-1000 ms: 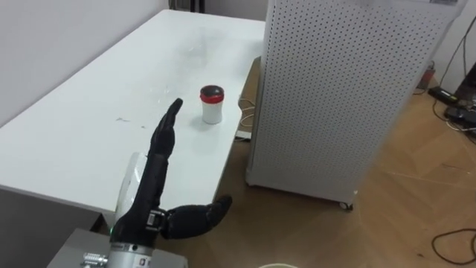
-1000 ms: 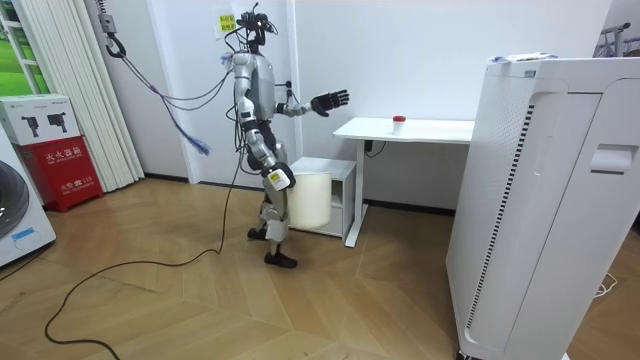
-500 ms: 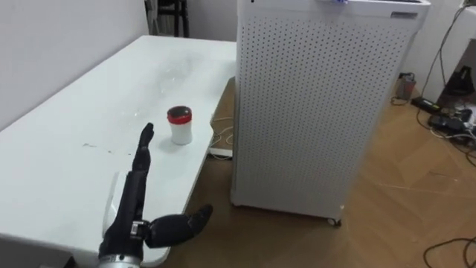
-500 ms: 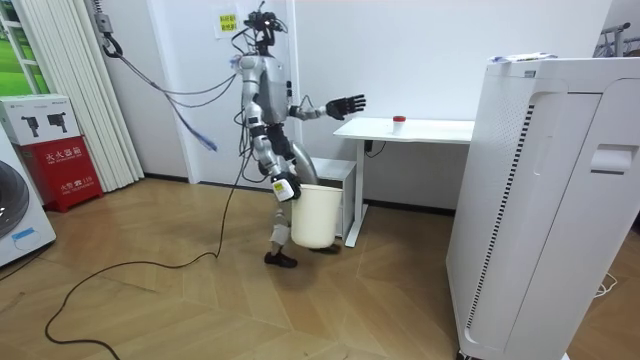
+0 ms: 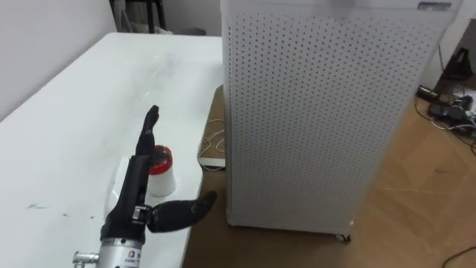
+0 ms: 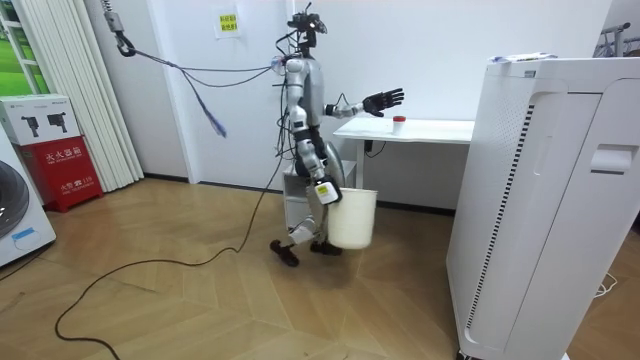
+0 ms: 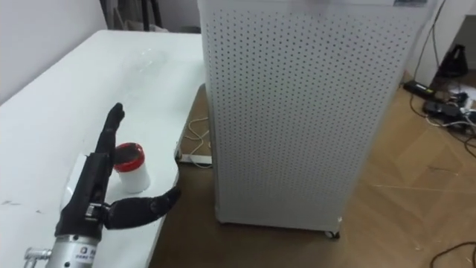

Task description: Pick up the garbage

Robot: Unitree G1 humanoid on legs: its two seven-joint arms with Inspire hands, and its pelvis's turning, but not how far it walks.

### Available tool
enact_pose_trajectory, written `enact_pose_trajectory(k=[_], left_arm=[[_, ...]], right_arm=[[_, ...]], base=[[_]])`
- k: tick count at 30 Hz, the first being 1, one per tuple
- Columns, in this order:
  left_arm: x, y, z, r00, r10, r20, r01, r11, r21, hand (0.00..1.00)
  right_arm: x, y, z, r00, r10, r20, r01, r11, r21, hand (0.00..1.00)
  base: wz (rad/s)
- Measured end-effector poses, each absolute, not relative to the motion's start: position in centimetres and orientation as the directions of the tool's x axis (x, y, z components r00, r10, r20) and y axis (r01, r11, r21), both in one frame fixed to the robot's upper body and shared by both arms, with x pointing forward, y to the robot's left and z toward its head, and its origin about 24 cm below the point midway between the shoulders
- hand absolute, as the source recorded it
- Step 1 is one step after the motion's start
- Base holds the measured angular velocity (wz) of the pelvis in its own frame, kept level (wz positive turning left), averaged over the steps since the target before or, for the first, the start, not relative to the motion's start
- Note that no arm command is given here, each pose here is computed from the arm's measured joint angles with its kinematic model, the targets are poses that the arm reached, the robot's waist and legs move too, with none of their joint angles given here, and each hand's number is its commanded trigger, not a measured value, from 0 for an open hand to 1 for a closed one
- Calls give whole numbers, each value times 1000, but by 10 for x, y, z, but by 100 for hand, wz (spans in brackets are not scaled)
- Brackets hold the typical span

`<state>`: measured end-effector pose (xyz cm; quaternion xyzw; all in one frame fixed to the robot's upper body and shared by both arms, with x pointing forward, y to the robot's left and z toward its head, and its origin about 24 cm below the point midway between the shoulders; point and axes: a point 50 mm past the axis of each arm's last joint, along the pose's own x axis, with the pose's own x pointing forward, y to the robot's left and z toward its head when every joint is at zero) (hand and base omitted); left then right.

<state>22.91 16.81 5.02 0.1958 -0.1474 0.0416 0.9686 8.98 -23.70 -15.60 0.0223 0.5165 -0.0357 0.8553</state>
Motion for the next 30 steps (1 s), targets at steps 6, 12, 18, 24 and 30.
enact_pose_trajectory(k=[6,12,18,24,30], left_arm=[[232,173,53,947,49,317,-167,919,357,0],[227,174,57,935,66,349,-203,906,373,0],[219,174,87,880,54,471,-244,903,354,0],[217,179,90,870,76,487,-273,896,349,0],[210,182,80,888,94,450,-276,891,359,0]], right_arm=[[97,-230,-155,483,2,-876,9,1000,7,100],[96,-219,-158,468,56,-882,-37,998,43,100],[92,-220,-159,448,93,-889,-56,996,76,100],[91,-219,-159,444,118,-888,-67,993,99,100],[89,-219,-159,433,136,-891,-69,991,117,100]], base=[[19],[31],[19],[12],[11]])
